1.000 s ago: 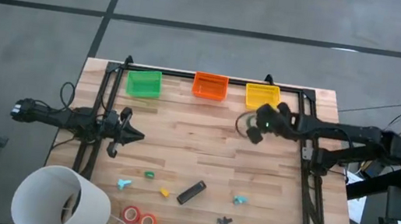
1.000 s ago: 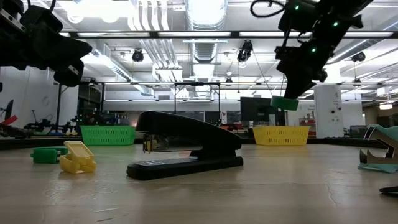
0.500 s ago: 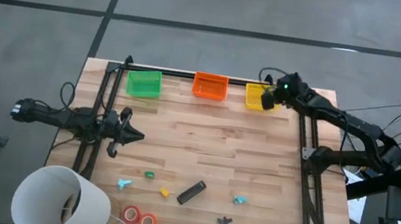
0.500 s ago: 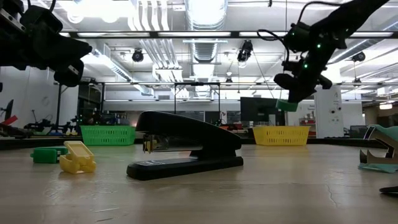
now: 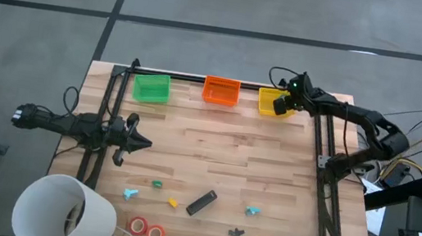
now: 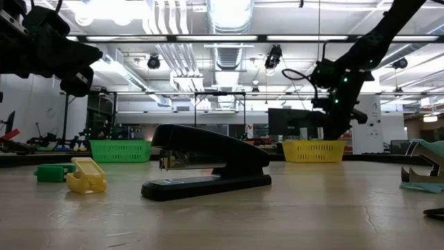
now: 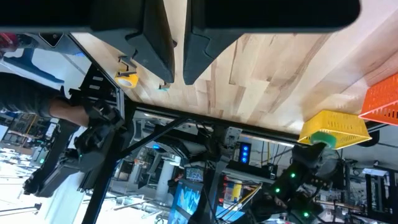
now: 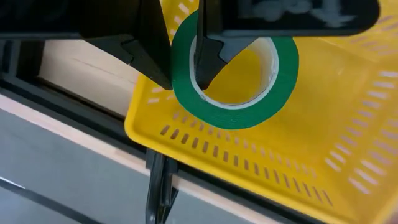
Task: Pick and place Stapler, Stapler remover, tape
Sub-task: Put the green tape into the yellow bin, then put the yellow tape into the yellow bin
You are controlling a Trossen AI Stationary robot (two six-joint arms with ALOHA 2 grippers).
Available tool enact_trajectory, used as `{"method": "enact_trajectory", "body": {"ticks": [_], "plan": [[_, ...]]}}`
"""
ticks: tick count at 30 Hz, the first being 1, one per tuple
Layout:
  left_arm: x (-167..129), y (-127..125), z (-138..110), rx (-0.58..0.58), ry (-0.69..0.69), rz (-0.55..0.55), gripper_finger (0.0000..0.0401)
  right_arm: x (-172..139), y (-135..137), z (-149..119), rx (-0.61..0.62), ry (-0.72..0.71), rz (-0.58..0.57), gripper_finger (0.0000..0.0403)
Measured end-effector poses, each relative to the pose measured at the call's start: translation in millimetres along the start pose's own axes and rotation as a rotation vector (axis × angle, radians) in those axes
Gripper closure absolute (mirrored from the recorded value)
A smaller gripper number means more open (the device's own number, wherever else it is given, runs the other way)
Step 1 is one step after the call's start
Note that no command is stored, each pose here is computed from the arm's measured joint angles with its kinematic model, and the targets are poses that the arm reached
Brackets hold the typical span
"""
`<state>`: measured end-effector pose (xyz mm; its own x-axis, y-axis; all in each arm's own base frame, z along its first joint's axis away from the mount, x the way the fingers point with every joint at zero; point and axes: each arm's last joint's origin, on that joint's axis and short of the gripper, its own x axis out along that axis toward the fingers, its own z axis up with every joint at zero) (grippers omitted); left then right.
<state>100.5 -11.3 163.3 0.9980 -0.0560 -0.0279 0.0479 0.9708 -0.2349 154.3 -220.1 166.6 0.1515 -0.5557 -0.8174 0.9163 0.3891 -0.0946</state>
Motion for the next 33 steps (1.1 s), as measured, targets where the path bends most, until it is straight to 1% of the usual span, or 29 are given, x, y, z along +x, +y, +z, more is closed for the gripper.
{"method": "enact_trajectory", "body": {"ticks": [10, 21, 24, 33], "plan": [[0, 0, 0, 0.0, 0.0, 0.0, 0.0364, 13, 3, -1, -0.052, 0.046, -0.005, 0.0349], [0, 0, 0, 0.0, 0.0, 0.0, 0.0364, 7, 2, 2, -0.054, 0.032, -0.005, 0.0345], [0, 0, 0, 0.0, 0.0, 0.0, 0.0364, 6, 1, 3, -0.054, 0.044, -0.031, 0.0328], [0, 0, 0, 0.0, 0.0, 0.0, 0.0364, -1, 1, 13, -0.058, 0.051, -0.042, 0.0258]]}}
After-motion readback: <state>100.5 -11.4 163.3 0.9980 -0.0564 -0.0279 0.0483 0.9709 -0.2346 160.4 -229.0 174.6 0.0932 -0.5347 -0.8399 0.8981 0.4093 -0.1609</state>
